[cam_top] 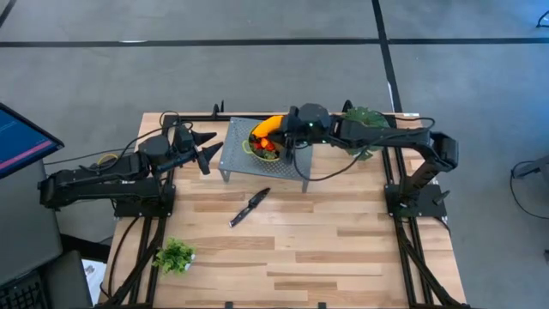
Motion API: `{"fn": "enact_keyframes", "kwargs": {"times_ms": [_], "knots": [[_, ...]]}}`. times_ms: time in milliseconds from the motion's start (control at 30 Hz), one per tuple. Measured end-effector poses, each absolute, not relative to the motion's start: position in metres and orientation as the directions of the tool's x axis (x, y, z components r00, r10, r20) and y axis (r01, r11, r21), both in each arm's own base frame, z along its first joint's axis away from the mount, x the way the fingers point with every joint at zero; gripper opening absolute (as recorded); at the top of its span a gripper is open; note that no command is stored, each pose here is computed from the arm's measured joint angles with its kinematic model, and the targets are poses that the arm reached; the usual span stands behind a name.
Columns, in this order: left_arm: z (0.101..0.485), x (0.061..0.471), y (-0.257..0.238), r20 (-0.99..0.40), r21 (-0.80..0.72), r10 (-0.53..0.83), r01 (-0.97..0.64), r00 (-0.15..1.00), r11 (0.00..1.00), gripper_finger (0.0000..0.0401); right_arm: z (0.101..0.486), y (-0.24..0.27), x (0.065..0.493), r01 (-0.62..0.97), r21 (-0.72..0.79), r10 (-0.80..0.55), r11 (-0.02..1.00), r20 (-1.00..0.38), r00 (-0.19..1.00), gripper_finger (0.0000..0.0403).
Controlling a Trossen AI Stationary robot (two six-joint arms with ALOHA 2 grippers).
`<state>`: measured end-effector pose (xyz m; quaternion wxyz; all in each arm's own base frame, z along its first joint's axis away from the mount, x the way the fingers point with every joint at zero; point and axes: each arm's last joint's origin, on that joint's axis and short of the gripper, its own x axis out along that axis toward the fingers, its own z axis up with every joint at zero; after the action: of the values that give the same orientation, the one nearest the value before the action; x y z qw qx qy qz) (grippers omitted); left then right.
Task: Pick & Place Fruit
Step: Put the black stem into the green strainer bowl on the shelf, then put the black kitchen knife on the shelf
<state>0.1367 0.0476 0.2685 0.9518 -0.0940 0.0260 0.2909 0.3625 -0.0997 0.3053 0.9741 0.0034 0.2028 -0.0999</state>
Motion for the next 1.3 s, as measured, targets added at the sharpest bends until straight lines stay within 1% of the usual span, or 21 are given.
{"fn": "enact_keyframes", "kwargs": {"times_ms": [233, 367, 467, 633, 800, 900, 1000, 1133, 1300], "knots": [[0.268, 0.137, 0.048, -0.104, -0.164, 0.549, -0.559, 0.829, 0.813, 0.0218, 0.306, -0.099, 0.363, 0.196, -0.035, -0.194, 0.98, -0.395, 0.898, 0.0116], [0.268, 0.137, 0.048, -0.105, -0.164, 0.549, -0.559, 0.829, 0.813, 0.0218, 0.312, -0.093, 0.358, 0.178, -0.048, -0.183, 0.983, -0.391, 0.902, 0.0155], [0.268, 0.137, 0.048, -0.105, -0.164, 0.549, -0.558, 0.83, 0.813, 0.0218, 0.331, -0.08, 0.348, 0.149, -0.062, -0.161, 0.987, -0.355, 0.921, 0.0174], [0.268, 0.137, 0.048, -0.105, -0.164, 0.549, -0.558, 0.83, 0.813, 0.0218, 0.348, -0.055, 0.322, 0.093, -0.05, -0.105, 0.994, -0.421, 0.901, 0.0185], [0.268, 0.137, 0.048, -0.105, -0.164, 0.549, -0.559, 0.829, 0.813, 0.0218, 0.357, -0.033, 0.29, 0.063, 0.007, -0.049, 0.998, -0.532, 0.845, 0.0174], [0.268, 0.137, 0.048, -0.105, -0.164, 0.549, -0.559, 0.829, 0.813, 0.0218, 0.357, -0.022, 0.274, 0.034, 0.017, -0.016, 0.999, -0.604, 0.797, 0.0161], [0.268, 0.137, 0.048, -0.105, -0.164, 0.547, -0.557, 0.83, 0.814, 0.0218, 0.356, -0.013, 0.261, 0.017, 0.033, 0.008, 0.999, -0.639, 0.769, 0.0142], [0.268, 0.137, 0.047, -0.106, -0.166, 0.52, -0.531, 0.847, 0.831, 0.0218, 0.341, -0.007, 0.245, 0.015, 0.056, 0.027, 0.998, -0.672, 0.74, 0.0104], [0.267, 0.141, 0.044, -0.12, -0.162, 0.459, -0.474, 0.88, 0.866, 0.0218, 0.312, -0.005, 0.219, 0.031, 0.07, 0.025, 0.997, -0.674, 0.739, 0.0041]]}}
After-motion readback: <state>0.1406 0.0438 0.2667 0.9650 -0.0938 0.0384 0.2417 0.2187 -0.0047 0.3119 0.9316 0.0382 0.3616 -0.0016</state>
